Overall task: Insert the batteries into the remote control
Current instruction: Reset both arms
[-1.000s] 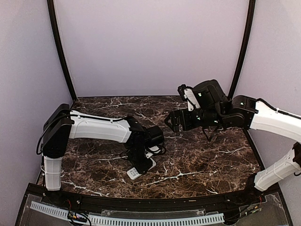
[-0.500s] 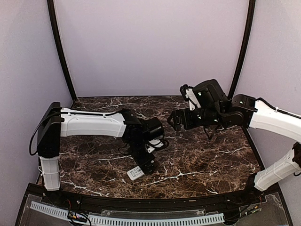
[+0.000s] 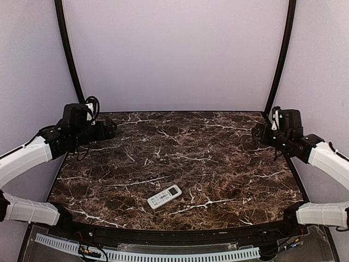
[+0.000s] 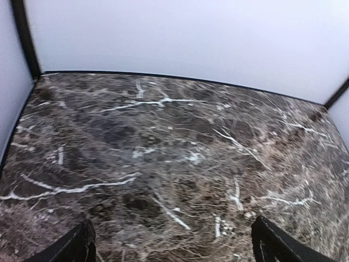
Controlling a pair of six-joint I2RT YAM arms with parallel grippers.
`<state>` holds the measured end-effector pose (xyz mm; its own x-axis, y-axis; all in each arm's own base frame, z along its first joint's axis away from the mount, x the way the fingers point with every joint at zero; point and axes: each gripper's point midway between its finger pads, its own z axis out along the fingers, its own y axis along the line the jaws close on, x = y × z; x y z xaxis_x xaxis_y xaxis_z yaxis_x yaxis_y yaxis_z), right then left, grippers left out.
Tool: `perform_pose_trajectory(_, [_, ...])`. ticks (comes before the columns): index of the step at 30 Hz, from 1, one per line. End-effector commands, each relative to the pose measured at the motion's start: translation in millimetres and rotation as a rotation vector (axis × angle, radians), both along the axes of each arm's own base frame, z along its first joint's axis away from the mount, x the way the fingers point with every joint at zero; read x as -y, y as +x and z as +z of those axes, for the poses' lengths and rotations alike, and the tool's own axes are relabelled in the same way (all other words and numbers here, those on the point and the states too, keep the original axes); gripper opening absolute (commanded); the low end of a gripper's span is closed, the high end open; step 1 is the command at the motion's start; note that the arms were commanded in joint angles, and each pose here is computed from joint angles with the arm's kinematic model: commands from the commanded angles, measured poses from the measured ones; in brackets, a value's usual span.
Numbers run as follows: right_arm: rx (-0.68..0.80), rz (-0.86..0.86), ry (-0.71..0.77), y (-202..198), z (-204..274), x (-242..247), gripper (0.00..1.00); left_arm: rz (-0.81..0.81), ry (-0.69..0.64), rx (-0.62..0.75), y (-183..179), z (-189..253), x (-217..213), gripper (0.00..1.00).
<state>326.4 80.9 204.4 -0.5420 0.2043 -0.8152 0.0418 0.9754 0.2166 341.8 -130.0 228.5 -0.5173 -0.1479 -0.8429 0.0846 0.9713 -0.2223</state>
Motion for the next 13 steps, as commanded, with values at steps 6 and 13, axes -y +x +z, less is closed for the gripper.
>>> perform_pose_trajectory(6, [0.159, -0.176, 0.178, 8, -20, 70, 0.99, 0.629, 0.031, 0.118, -25, -40, -149, 0.99])
perform_pose_trajectory(13, [0.148, -0.201, 0.147, 5, -31, 76, 0.99, 0.645, 0.045, 0.116, -21, -44, -154, 0.99])
